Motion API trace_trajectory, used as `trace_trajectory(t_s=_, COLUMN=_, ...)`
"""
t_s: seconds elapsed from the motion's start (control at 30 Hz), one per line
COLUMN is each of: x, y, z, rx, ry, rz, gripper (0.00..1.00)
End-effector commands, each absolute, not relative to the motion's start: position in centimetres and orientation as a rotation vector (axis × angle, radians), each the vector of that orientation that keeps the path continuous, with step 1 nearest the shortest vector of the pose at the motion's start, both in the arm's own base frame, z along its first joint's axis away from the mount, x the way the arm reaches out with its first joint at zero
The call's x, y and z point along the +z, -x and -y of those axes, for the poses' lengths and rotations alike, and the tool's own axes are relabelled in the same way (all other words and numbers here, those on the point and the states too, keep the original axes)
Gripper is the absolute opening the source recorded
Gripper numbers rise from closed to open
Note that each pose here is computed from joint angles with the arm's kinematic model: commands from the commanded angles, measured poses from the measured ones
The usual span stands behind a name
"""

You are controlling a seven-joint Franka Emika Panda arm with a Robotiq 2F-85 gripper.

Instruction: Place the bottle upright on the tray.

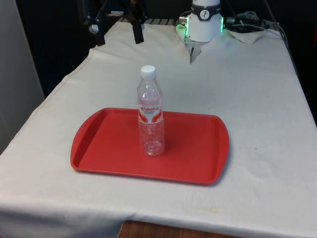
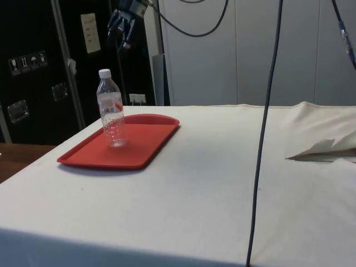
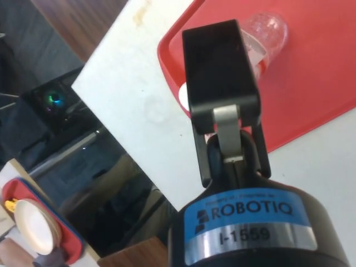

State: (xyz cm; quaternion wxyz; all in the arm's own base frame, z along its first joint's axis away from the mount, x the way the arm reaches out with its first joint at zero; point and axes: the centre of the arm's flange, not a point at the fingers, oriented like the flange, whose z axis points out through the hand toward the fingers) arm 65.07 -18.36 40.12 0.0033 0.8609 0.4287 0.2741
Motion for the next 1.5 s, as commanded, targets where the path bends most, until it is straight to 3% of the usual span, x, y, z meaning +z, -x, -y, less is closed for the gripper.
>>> trace_trajectory(t_s=0.0, x=40.00, y=-65.15, z=18.48, rx=0.823, ry=-2.698, rz=-1.354, gripper=1.00)
trace_trajectory(t_s=1.47, x=40.74, y=-65.39, z=18.29, rx=0.505, ry=-2.536, rz=-1.597, gripper=1.00)
